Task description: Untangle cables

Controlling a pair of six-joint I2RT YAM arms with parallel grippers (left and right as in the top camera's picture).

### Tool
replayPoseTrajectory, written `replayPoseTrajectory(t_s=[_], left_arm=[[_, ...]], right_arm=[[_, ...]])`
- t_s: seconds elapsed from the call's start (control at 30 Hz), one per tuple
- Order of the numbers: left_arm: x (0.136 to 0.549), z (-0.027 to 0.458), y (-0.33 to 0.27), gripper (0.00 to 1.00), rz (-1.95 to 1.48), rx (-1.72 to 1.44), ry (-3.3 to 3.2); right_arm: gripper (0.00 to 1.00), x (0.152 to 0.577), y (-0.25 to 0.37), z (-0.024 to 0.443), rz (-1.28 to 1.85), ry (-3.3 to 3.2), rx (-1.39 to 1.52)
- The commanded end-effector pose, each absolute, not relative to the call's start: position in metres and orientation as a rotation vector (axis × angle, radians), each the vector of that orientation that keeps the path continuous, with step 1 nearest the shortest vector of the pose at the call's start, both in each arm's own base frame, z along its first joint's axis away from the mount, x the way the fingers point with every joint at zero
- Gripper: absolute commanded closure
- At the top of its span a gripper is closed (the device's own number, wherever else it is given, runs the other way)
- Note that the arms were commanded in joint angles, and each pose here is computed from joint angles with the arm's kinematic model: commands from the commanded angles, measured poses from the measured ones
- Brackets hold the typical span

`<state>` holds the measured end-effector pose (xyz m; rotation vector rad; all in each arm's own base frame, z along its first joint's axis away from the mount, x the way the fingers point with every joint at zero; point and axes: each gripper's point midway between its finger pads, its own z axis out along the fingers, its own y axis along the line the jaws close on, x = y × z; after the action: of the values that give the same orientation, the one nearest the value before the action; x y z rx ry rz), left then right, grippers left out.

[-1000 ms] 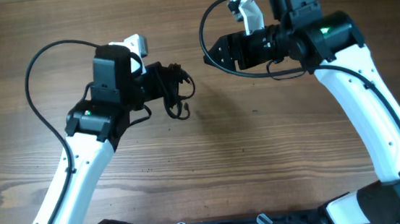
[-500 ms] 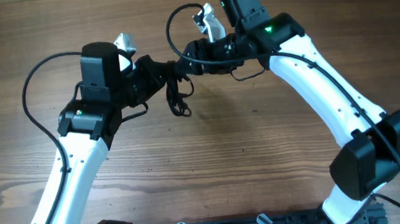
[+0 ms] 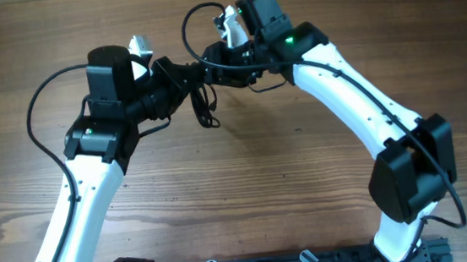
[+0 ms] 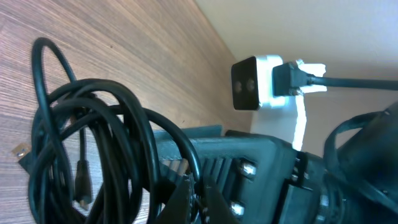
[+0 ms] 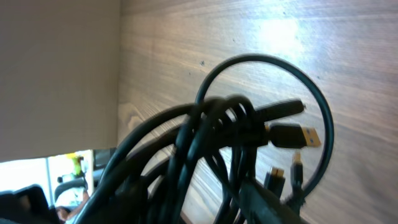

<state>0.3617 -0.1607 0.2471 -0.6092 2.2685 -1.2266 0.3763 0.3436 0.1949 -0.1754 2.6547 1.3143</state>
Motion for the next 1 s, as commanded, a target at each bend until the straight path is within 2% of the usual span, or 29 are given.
replayPoseTrajectory(t_s=[0.0, 0.07, 0.13, 0.23, 0.37, 0.5, 0.67, 0.73, 0.83, 0.87, 0.97], left_arm=[[0.355, 0.258, -0.174, 0.96, -1.31, -0.551, 2.272], [0.355, 0.258, -0.174, 0.96, -1.311, -0.553, 2.272], [0.354, 0.259, -0.175, 0.96, -1.321, -0.548, 2.272], [0.354, 0.256, -0.171, 0.96, -1.309, -0.561, 2.277], [0.353, 0.221, -0.139, 0.96, -1.068, -0.737, 2.356], [0.337, 0.163, -0.097, 0.96, -0.671, -0.901, 2.502], [0.323, 0.098, -0.093, 0.96, -0.529, -0.957, 2.702], [0.333, 0.096, -0.11, 0.96, -0.63, -0.751, 2.739], [0.349, 0.143, -0.158, 0.96, -1.015, -0.302, 2.598], [0.349, 0.164, -0.172, 0.87, -1.142, -0.205, 2.526], [0.345, 0.19, -0.189, 0.36, -1.335, -0.149, 2.454]], right_arm=[[0.67, 0.368, 0.375, 0.203, 1.401, 2.631, -0.174], [0.78, 0.372, 0.38, 0.209, 1.425, 2.603, -0.151], [0.96, 0.373, 0.379, 0.207, 1.41, 2.604, -0.155], [0.96, 0.376, 0.366, 0.206, 1.318, 2.535, -0.373], [0.96, 0.383, 0.326, 0.229, 1.169, 2.475, -0.429], [0.96, 0.372, 0.298, 0.292, 1.045, 2.328, -0.447], [0.96, 0.345, 0.277, 0.352, 1.02, 2.197, -0.446], [0.96, 0.337, 0.266, 0.347, 0.963, 2.245, -0.426], [0.96, 0.341, 0.244, 0.307, 0.777, 2.407, -0.349], [0.96, 0.344, 0.238, 0.293, 0.718, 2.461, -0.32], [0.96, 0.348, 0.24, 0.271, 0.713, 2.547, -0.246]])
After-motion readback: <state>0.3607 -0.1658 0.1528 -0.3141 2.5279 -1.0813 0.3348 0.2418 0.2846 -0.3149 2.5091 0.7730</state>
